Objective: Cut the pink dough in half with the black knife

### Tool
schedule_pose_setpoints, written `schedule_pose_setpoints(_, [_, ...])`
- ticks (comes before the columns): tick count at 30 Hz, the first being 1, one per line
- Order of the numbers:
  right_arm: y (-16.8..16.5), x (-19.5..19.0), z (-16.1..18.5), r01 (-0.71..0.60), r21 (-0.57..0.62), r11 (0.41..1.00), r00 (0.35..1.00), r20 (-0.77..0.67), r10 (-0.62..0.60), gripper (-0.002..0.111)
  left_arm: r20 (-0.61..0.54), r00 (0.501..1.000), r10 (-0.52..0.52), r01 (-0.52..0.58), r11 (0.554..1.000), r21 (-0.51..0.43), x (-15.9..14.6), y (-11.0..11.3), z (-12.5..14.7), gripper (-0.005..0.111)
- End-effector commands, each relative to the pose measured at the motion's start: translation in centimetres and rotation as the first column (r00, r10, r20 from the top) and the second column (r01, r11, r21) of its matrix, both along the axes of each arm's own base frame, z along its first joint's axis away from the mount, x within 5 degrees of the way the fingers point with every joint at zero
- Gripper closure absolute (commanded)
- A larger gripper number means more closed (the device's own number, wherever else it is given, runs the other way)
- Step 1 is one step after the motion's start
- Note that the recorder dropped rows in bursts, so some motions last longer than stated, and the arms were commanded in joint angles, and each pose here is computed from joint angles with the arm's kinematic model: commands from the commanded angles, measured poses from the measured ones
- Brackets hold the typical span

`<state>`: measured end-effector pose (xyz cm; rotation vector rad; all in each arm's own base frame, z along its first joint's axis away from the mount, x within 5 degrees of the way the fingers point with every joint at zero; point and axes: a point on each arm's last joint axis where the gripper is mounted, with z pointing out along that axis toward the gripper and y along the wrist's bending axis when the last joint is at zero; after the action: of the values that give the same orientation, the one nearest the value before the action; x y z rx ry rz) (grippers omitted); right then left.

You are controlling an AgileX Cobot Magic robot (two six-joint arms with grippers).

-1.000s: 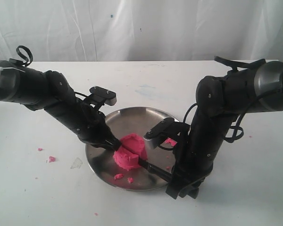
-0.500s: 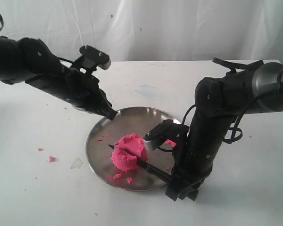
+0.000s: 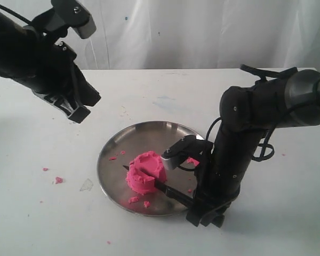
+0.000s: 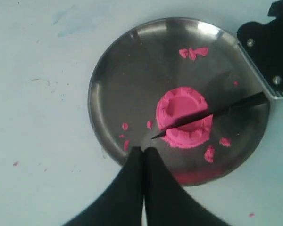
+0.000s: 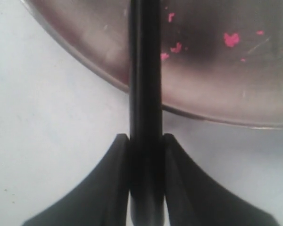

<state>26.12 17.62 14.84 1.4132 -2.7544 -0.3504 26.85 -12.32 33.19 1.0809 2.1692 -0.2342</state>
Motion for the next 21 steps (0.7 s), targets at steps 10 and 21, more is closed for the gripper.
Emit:
schedule_pose_setpoints(10, [0.5,-0.6,1.2,-0.020,0.050,0.999,0.997,-0.076,0.024,0.108,-0.006,0.998,0.063,-0.063,0.997,0.037,-0.9,0.9,0.6,0.107])
schedule_pose_setpoints(21, [-0.7,1.1,0.8,0.137,-0.094,0.986,0.987,0.095,-0.128,0.108,-0.007,0.998,0.063,-0.063,0.997,0.035,-0.9,0.8,0.6,0.107])
